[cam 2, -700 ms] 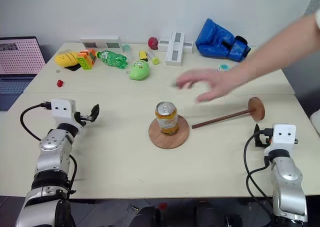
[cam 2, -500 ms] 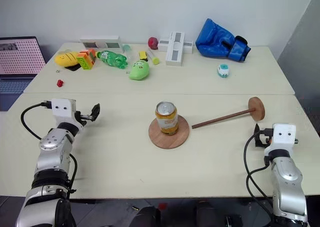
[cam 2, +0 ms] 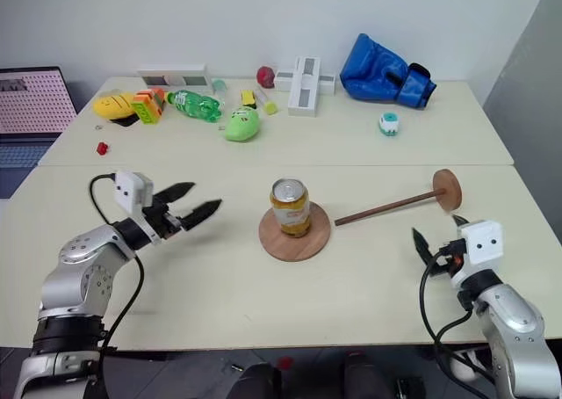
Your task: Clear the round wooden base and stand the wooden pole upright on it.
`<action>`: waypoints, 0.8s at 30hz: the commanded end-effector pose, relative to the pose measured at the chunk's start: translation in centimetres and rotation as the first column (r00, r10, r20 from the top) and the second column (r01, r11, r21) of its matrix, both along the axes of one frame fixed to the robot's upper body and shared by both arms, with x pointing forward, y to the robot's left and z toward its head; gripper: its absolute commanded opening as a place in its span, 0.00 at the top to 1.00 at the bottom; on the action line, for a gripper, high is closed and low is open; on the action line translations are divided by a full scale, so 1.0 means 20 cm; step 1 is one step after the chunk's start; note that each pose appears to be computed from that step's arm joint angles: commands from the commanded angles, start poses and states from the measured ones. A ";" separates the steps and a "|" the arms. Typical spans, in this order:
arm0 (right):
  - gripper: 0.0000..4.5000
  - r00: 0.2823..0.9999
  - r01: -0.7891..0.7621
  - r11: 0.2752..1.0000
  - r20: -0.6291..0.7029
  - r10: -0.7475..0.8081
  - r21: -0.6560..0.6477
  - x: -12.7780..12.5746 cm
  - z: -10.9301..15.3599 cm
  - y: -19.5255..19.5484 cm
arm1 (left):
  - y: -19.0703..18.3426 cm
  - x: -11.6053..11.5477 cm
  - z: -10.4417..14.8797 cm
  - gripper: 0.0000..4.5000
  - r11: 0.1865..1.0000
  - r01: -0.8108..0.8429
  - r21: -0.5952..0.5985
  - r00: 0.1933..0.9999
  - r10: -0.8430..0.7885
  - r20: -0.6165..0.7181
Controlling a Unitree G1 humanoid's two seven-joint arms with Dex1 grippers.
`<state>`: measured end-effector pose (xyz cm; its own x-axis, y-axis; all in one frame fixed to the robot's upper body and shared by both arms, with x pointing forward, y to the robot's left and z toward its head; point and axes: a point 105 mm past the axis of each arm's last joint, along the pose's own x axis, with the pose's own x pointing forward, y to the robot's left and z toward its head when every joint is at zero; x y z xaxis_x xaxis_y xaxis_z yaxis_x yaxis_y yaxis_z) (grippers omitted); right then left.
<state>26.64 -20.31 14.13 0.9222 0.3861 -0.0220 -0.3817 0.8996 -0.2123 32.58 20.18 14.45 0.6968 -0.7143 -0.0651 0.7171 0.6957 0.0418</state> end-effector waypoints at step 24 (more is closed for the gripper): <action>0.00 0.907 -0.419 0.905 0.014 0.421 -0.070 -0.17 0.07 0.34 | -0.55 0.11 -0.14 0.00 0.952 0.307 -0.009 0.950 -0.306 0.065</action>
